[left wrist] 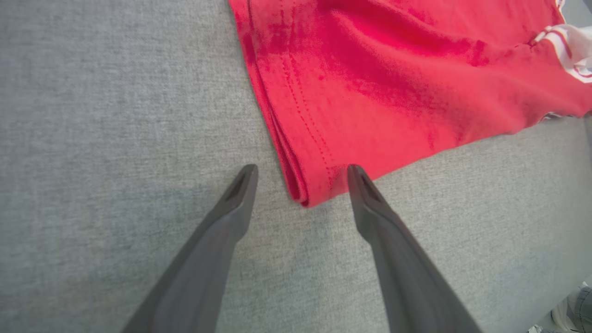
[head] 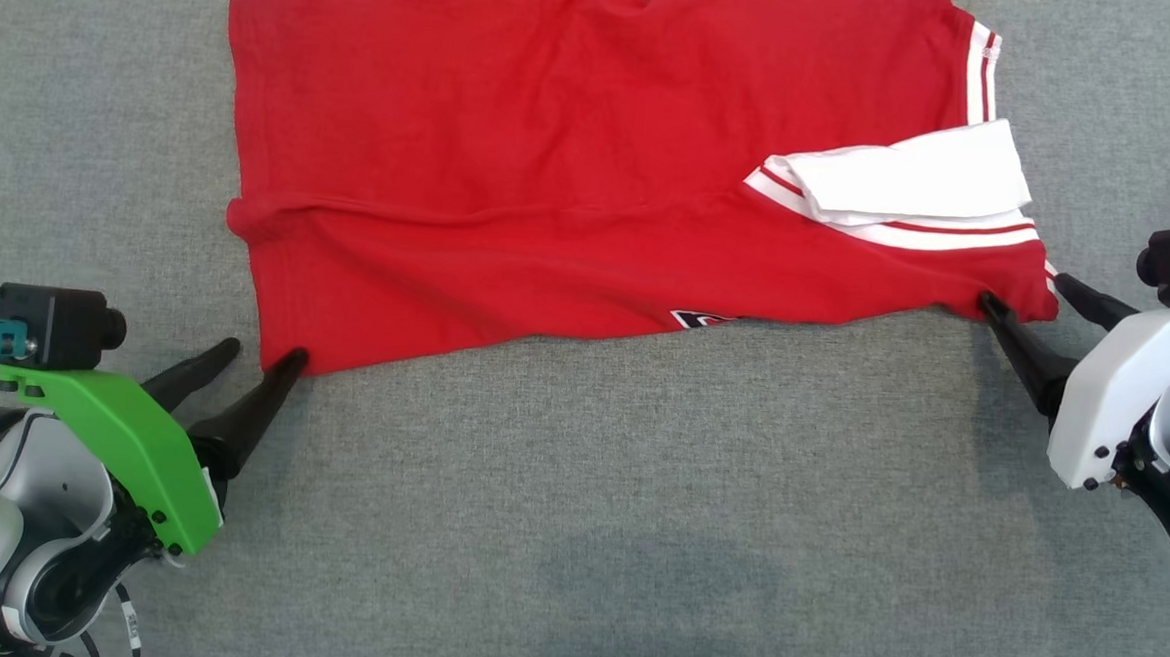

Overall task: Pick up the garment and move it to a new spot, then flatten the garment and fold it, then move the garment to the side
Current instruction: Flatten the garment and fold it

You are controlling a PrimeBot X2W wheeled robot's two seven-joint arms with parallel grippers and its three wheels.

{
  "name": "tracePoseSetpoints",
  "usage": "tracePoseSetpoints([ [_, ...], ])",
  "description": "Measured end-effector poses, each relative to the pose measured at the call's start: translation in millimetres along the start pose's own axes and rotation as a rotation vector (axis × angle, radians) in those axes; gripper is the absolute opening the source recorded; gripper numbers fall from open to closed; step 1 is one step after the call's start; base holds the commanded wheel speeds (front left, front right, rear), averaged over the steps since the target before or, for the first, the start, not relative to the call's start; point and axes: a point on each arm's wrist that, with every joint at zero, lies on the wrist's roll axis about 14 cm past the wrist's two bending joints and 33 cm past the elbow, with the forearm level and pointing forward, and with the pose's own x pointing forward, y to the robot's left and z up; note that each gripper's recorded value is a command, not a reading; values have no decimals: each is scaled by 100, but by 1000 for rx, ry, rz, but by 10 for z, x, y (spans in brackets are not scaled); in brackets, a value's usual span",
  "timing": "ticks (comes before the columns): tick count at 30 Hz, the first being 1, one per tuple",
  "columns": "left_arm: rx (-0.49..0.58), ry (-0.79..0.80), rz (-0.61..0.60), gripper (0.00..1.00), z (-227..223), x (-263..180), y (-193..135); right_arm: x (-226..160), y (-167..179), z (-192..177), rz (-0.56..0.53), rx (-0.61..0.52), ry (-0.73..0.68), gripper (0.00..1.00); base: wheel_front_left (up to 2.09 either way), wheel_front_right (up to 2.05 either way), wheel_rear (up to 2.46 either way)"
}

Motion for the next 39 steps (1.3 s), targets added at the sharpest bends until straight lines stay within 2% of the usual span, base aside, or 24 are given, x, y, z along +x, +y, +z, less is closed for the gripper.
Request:
tracePoseSetpoints([
  [4,-27,41,-8,100,-72,37,-10,92,-63,-63,-18,11,23,100,0,0,0],
  [10,-9,120,2,100,-189,86,5,187,-82,-144,-24,-1,74,100,0,0,0],
  [11,-3,134,4,100,-204,95,3,199,-74,-146,-21,-2,82,97,0,0,0],
  [12,-1,139,6,100,-207,101,2,210,-68,-130,-17,3,82,79,0,0,0],
  [13,4,143,6,92,-206,110,-4,222,-53,-115,-11,10,81,31,0,0,0],
  [14,8,140,9,30,-192,121,-1,231,-34,-112,-2,17,83,0,0,0,0],
  [15,12,135,12,0,-177,129,0,236,-11,-110,8,23,85,0,0,0,0],
  [21,-15,135,1,0,-153,74,-17,150,59,-113,54,67,105,0,0,0,0],
  [24,-10,166,-26,0,-132,-136,-10,-55,15,-20,72,152,74,0,0,0,0],
  [28,-2,180,-28,0,-104,-307,5,-256,38,32,94,192,52,0,0,0,0],
  [33,11,182,-17,0,-142,-531,19,-633,60,-178,95,238,84,0,0,0,0],
  [39,-28,192,-6,0,-387,-624,2,-962,155,-517,79,293,117,0,0,0,0],
])
